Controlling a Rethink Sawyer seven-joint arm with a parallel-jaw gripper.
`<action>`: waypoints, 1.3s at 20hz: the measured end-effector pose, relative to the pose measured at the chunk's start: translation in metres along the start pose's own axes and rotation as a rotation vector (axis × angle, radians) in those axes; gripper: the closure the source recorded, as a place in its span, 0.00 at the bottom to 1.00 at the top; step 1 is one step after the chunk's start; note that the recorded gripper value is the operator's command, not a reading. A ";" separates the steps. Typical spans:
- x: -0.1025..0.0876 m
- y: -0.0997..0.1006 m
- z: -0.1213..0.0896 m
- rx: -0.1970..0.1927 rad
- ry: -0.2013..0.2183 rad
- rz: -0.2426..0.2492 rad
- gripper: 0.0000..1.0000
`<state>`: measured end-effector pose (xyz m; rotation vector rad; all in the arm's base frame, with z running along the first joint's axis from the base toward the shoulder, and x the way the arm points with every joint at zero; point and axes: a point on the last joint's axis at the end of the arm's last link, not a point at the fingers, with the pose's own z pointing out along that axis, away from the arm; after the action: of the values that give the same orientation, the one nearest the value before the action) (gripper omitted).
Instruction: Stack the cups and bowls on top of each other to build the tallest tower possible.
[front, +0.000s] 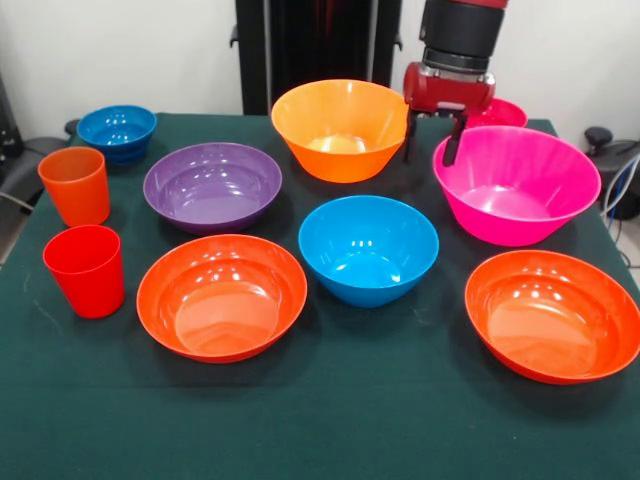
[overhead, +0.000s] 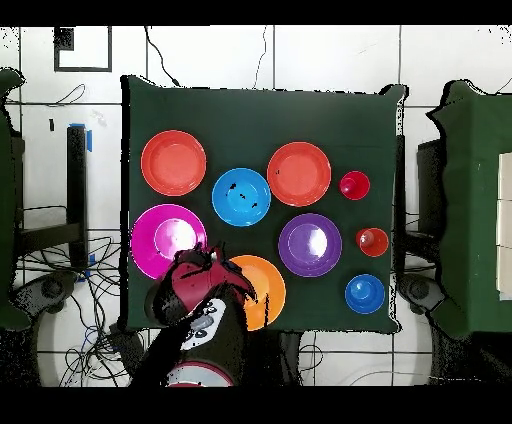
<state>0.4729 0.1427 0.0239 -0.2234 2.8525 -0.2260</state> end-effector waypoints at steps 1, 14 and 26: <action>-0.002 -0.001 -0.002 -0.001 -0.004 0.004 0.00; -0.042 -0.026 -0.057 0.015 -0.034 0.069 0.00; -0.047 -0.031 -0.070 0.021 -0.042 0.055 0.00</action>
<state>0.5025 0.1301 0.1075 -0.1431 2.8092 -0.2375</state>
